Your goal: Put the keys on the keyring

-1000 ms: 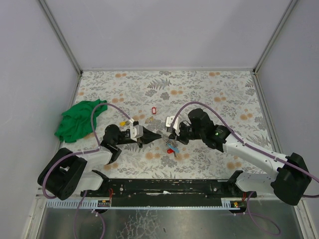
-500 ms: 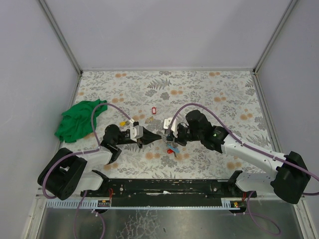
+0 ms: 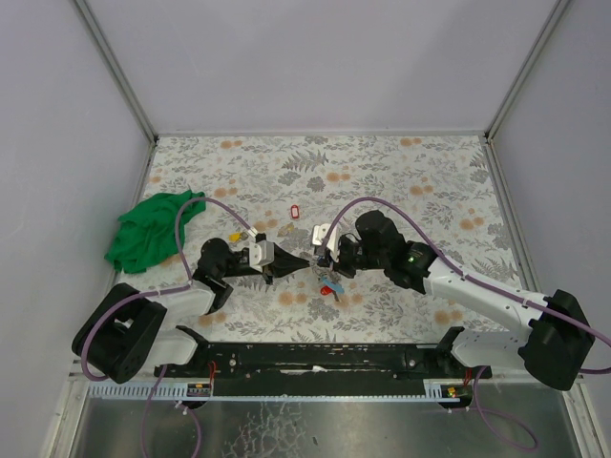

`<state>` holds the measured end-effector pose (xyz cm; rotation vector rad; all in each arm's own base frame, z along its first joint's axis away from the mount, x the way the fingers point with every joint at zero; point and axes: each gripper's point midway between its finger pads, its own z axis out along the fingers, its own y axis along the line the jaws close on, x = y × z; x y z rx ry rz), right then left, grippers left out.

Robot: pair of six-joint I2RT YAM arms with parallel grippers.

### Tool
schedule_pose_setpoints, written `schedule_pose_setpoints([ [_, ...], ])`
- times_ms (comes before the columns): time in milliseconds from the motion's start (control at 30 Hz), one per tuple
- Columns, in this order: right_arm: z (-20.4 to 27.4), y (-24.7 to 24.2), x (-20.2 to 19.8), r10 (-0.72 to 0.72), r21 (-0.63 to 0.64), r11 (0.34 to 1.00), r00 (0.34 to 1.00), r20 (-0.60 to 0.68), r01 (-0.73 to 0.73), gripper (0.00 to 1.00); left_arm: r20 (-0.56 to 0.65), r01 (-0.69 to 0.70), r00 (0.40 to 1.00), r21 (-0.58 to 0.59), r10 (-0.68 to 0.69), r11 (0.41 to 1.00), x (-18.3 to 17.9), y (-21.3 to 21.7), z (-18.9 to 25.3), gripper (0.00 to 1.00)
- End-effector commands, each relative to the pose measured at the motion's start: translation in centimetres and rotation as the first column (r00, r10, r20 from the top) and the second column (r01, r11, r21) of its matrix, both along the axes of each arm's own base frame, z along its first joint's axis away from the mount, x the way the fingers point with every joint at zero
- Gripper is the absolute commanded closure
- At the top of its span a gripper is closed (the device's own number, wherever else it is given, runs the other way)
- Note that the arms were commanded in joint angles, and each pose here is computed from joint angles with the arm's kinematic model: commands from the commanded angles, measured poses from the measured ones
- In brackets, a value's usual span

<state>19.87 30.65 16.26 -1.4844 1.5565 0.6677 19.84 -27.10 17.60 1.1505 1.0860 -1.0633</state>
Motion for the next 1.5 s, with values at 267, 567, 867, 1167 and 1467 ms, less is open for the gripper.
schedule_pose_setpoints([
  [267, 2.4, 0.7, -0.3, 0.020, 0.046, 0.999, 0.999, 0.028, -0.021, 1.00, 0.062, -0.009, 0.998, -0.019, 0.010, 1.000, 0.8, -0.2, 1.4, 1.00],
  [567, 2.5, 0.8, -0.7, 0.036, 0.047, 0.998, 0.999, 0.015, -0.037, 1.00, 0.062, -0.014, 0.998, -0.020, 0.015, 1.000, 0.8, -0.2, 1.4, 1.00],
  [867, 2.4, 0.6, -0.7, 0.025, 0.032, 0.999, 1.000, -0.003, -0.025, 1.00, 0.063, -0.024, 0.998, -0.020, 0.025, 1.000, 1.0, -0.1, 1.4, 1.00],
  [1167, 2.9, 1.0, -0.6, 0.029, 0.059, 0.998, 1.000, 0.008, -0.029, 1.00, 0.059, -0.017, 0.998, -0.018, 0.018, 1.000, 0.9, -0.1, 1.3, 1.00],
  [1467, 3.1, 1.2, -0.6, 0.034, 0.070, 0.997, 0.999, 0.007, -0.035, 1.00, 0.055, -0.012, 0.998, -0.018, 0.013, 1.000, 0.9, -0.2, 1.3, 1.00],
])
